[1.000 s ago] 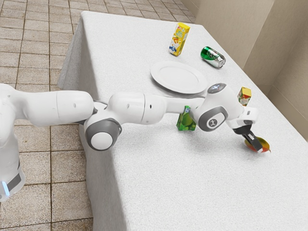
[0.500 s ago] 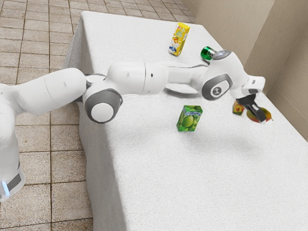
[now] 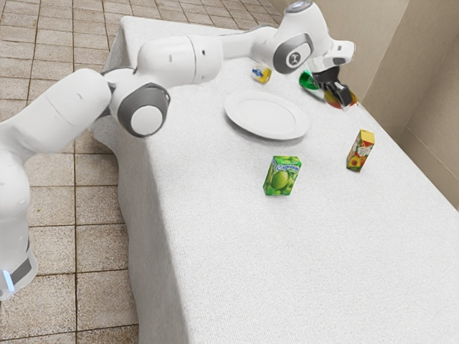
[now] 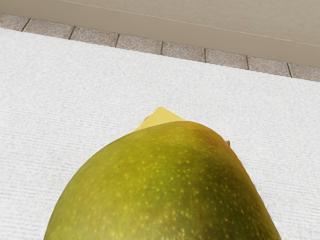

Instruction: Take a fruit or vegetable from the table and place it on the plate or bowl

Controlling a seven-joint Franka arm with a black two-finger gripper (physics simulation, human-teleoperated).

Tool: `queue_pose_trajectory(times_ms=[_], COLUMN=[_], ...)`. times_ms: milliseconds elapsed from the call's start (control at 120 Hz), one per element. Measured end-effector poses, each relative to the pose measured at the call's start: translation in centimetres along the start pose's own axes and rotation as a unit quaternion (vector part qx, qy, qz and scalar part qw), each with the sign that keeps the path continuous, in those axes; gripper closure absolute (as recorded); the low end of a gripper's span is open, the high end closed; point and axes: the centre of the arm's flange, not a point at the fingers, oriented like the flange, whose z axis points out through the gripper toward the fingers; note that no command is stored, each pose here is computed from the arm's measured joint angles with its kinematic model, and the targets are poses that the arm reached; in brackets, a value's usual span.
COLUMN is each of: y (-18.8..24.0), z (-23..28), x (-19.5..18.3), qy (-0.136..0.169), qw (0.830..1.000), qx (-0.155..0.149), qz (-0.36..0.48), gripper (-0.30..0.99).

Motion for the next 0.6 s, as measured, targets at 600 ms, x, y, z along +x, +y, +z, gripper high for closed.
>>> queue_pose_trajectory(times_ms=[600], y=[-13.6], z=[-1.3], x=[-5.3], qy=[-0.117], qw=[0.989], qx=[0.086], qz=[-0.027], gripper=[0.32])
